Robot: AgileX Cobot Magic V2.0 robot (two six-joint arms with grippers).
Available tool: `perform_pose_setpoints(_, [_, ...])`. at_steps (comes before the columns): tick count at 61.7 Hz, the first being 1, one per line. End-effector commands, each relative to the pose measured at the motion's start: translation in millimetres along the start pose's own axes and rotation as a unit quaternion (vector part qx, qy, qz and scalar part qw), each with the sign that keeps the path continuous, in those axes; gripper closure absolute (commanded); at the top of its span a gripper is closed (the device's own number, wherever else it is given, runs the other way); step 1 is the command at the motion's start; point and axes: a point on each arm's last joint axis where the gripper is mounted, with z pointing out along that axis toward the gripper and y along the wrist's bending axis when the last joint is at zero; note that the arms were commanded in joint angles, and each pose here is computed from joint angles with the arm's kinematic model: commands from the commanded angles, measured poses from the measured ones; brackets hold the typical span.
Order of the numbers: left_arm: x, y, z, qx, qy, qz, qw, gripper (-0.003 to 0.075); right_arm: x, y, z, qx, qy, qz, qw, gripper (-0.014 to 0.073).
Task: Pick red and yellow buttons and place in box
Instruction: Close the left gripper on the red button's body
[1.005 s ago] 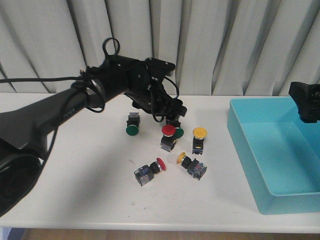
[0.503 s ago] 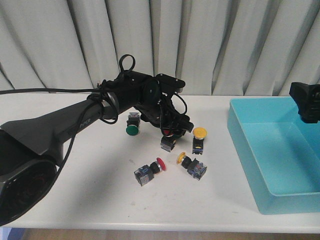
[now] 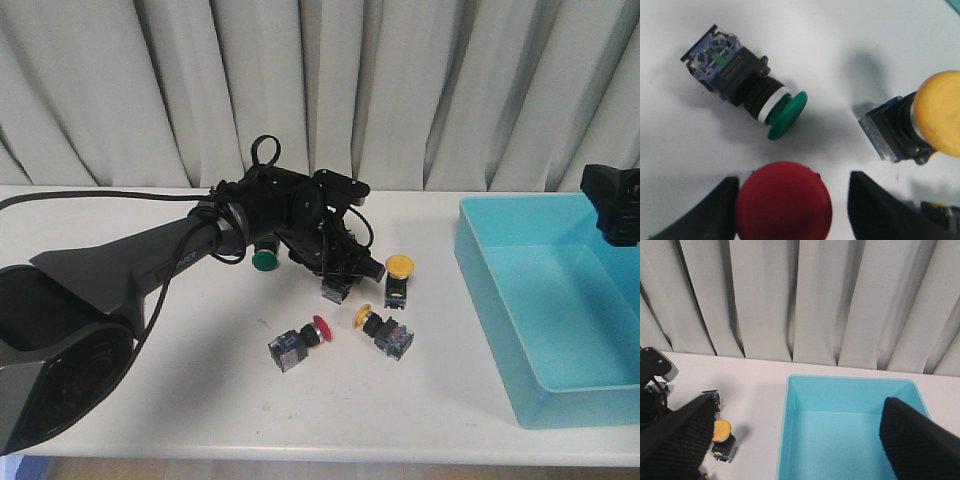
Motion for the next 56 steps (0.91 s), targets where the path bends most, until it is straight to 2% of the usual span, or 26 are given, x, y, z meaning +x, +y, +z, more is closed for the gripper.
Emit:
perform_pose_setpoints(1, [-29.4,-7.6,-41.0,0.007,-0.082,-0.001,0.997,0.0400,-16.7,-0.6,-5.0,0.002,-0.052,0.000,0.999,-0.0034])
perform_pose_setpoints(18, [-38.9,-9.6,-55.3,0.010,-0.112,-0.001,0.994,0.0729,-15.6,3.2,-4.9,-0.007,-0.046,-0.009,0.999,-0.0013])
perform_pose_setpoints(29, [-49.7,-14.6,-95.8,0.016,-0.126,0.002,0.992,0.0727,-14.1,28.5,-6.7,-0.067,-0.043,-0.082,0.993,0.0004])
perform_pose_setpoints(42, [-53.6,-22.2,-169.2,0.022,-0.130,0.014,0.991,0.0727,-11.5,57.8,-11.1,-0.135,-0.052,-0.175,0.974,0.0005])
perform_pose_setpoints(56, [-50.7,-32.4,-250.6,0.043,-0.163,0.021,0.985,0.0727,-3.7,72.7,3.8,-0.161,-0.032,-0.200,0.966,0.0005])
